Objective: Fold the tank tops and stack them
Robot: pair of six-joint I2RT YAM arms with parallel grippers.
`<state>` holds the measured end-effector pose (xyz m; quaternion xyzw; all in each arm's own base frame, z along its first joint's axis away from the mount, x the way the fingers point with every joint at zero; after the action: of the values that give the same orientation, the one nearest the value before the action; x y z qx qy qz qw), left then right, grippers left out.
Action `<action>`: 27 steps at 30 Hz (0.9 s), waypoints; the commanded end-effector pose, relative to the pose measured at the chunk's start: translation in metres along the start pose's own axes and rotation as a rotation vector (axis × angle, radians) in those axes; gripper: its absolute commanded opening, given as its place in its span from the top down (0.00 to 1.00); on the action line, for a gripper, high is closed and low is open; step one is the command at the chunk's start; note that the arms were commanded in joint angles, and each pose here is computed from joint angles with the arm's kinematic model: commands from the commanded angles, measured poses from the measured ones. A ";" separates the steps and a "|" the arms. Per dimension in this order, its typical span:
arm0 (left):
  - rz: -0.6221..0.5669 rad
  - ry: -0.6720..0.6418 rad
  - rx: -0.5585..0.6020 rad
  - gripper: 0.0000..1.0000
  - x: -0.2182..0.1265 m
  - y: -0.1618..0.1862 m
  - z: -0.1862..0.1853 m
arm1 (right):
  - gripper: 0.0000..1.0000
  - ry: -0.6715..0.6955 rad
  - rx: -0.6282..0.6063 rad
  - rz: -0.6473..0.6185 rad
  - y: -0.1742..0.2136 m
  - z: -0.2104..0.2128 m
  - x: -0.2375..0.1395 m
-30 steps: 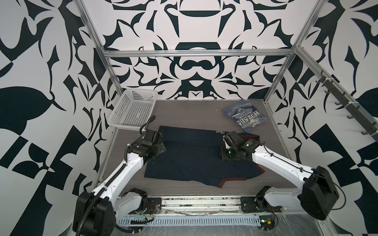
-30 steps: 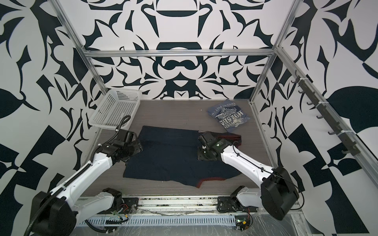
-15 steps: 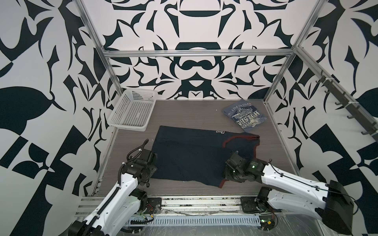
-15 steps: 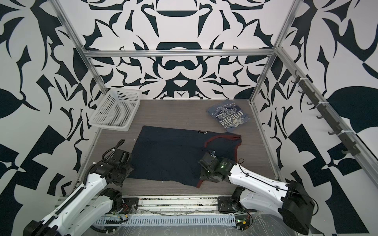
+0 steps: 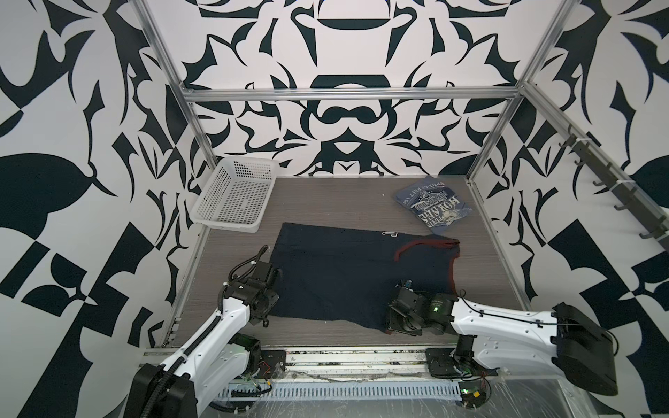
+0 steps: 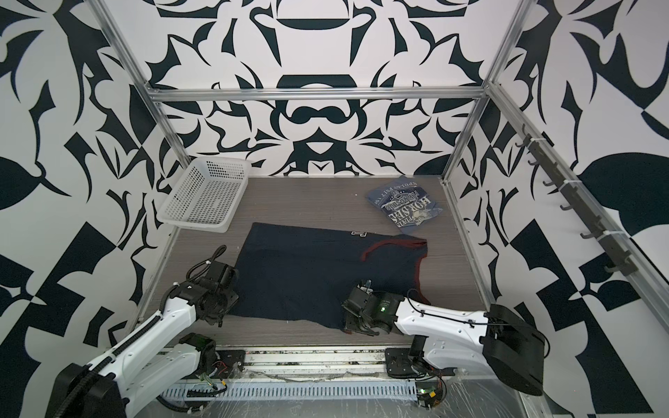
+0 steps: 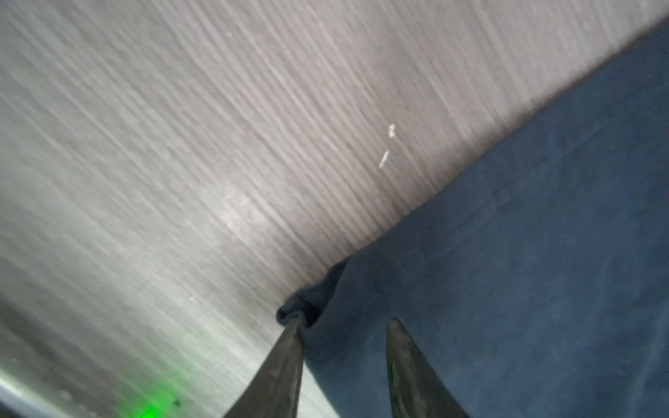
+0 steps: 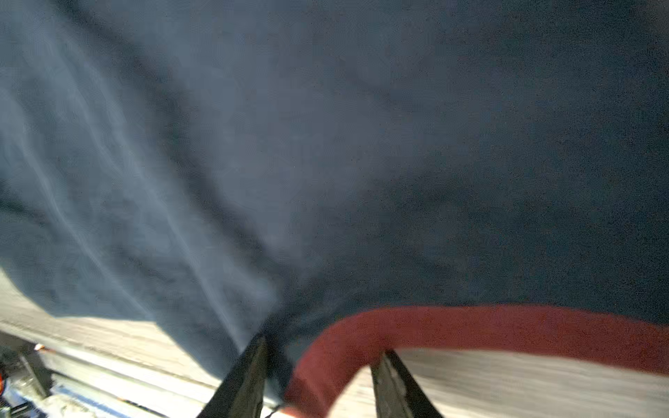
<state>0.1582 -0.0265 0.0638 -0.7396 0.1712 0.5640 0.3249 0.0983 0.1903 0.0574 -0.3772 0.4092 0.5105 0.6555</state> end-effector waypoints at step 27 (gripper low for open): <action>-0.086 0.312 0.083 0.97 -0.033 -0.044 -0.103 | 0.96 -0.084 -0.061 -0.070 -0.096 0.027 -0.063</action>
<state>0.2259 -0.0583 0.1134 -0.7959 0.2069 0.4534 0.3438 0.1712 0.1710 0.1155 -0.3618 0.3845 0.4855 0.6968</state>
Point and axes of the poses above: each gripper's point midway between its finger pads, its own x axis out along the fingers, its own z axis along the line the jaws close on, y = z × x, the point moved 4 cm from there along -x, back along the fingers, and after that the axes turned 1 degree about x, right-handed, at the moved point
